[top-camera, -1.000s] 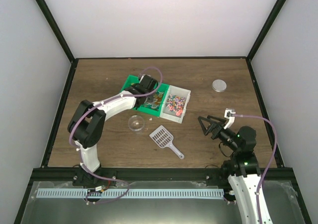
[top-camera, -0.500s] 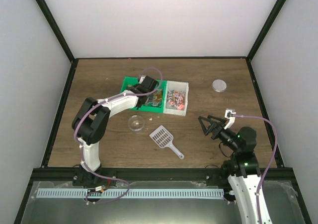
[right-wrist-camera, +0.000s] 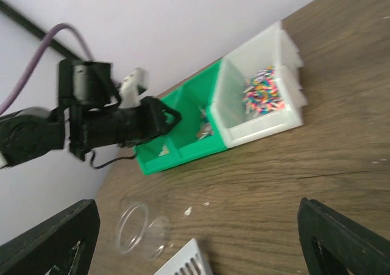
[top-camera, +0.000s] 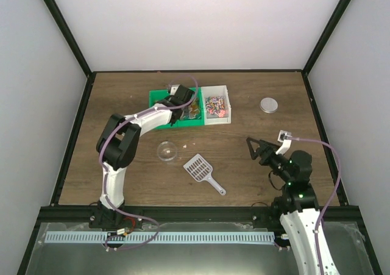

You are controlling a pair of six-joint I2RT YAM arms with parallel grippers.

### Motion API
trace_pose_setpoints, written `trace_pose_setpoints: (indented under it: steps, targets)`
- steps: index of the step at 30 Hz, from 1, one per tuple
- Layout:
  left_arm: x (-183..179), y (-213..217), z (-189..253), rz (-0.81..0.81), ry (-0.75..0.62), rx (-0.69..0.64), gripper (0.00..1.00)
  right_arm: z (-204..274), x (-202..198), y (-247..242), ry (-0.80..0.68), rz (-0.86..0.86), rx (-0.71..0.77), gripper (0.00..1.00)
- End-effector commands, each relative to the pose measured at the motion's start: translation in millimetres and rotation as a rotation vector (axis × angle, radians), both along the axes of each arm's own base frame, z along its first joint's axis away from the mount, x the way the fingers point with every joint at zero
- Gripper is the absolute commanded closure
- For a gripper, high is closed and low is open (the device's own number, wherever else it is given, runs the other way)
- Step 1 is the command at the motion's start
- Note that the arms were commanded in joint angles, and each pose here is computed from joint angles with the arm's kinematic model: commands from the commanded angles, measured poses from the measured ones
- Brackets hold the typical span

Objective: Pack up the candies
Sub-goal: Move the storage box to the center of the board, then pick up the spatula from the center of the board.

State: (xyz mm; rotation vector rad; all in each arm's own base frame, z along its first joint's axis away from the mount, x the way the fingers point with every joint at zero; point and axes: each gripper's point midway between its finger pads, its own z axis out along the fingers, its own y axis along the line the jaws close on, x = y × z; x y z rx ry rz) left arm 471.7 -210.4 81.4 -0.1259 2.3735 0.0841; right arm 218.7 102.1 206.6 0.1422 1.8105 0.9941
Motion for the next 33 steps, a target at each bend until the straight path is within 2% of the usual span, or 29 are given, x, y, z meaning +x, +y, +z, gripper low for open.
trace_pose_setpoints:
  steps: [1,5,9,12,15,18,21,24,27,33]
  targets:
    - [19,-2,1,0.001,-0.022,-0.051,0.60,23,24,-26,-0.013,-0.170,-0.016,0.09]
    - [20,6,8,0.004,-0.042,-0.058,0.29,28,52,-21,0.033,-0.155,-0.003,0.07]
    - [17,7,31,-0.012,-0.103,-0.097,0.08,12,94,-30,0.126,-0.216,-0.073,0.03]
    - [12,2,50,-0.040,-0.151,-0.161,0.04,7,128,-49,0.176,-0.330,-0.149,0.02]
    - [6,-2,72,-0.083,-0.205,-0.212,0.00,4,159,-51,0.214,-0.342,-0.186,0.07]
    - [-1,-3,89,-0.118,-0.258,-0.240,0.00,-2,180,-30,0.214,-0.281,-0.198,0.15]
    - [-10,12,95,-0.073,-0.289,-0.234,0.00,-24,191,21,0.237,-0.161,-0.307,0.12]
    - [-27,26,92,-0.045,-0.302,-0.255,0.00,-50,176,70,0.241,-0.078,-0.444,0.08]
    - [-43,39,90,-0.023,-0.329,-0.267,0.00,-70,143,94,0.230,-0.025,-0.491,0.07]
    - [-77,54,72,0.002,-0.291,-0.299,0.00,-93,83,112,0.245,0.104,-0.477,0.19]
